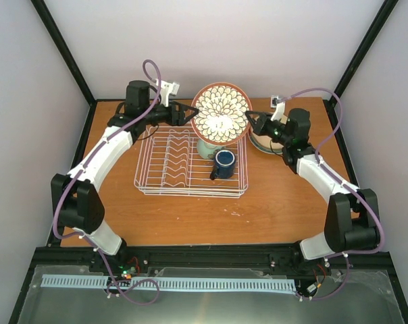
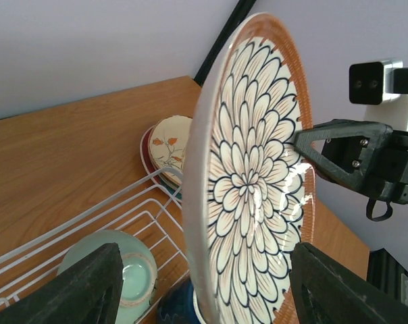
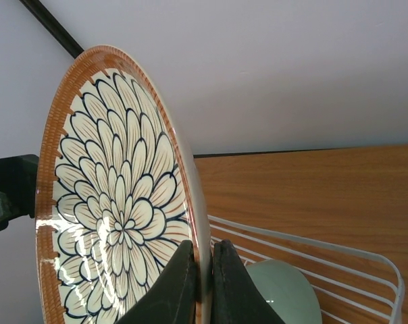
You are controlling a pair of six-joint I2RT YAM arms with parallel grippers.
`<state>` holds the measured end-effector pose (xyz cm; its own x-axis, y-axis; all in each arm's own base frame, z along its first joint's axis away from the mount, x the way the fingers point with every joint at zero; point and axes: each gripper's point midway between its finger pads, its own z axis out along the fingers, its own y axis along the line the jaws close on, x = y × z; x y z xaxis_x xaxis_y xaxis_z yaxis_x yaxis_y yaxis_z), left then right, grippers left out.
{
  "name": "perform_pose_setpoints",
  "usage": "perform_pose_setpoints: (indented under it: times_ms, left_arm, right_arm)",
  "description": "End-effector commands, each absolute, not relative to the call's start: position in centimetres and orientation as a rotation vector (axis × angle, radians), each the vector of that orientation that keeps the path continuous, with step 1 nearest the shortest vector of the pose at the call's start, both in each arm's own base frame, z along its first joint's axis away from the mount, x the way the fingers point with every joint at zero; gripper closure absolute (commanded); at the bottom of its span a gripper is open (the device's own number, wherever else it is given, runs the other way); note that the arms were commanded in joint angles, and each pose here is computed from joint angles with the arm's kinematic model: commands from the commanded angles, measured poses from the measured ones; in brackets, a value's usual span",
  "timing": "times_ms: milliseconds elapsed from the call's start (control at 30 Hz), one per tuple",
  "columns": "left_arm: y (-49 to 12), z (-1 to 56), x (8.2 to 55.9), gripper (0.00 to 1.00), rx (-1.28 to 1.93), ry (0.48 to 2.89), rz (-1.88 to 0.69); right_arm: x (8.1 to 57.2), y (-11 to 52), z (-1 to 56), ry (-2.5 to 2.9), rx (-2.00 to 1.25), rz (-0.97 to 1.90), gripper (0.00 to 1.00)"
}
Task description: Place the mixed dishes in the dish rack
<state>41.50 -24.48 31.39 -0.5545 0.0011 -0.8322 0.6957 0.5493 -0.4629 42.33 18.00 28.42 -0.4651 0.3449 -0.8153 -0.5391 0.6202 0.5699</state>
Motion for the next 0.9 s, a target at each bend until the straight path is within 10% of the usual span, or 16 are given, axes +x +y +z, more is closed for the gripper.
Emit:
perform_pose_setpoints:
  times_ms: [0,267,867]
  left_arm:
    - [-24.4,31.9,41.7,0.32,0.582,1.93,-1.018]
    - [-25.8,32.2,41.4,0.38,0.623,1.892,-1.131]
    - [-26.8,32.1,40.7,1.0,0.69,1.874,-1.155]
  right_arm:
    - [40.7,18.3,37.2,1.528,-0.262,1.056,0.97]
    - [40.5,18.9,37.1,1.528,-0.276,1.115,0.97]
    - [40.3,23.7,36.3,1.556,-0.396,1.253,0.97]
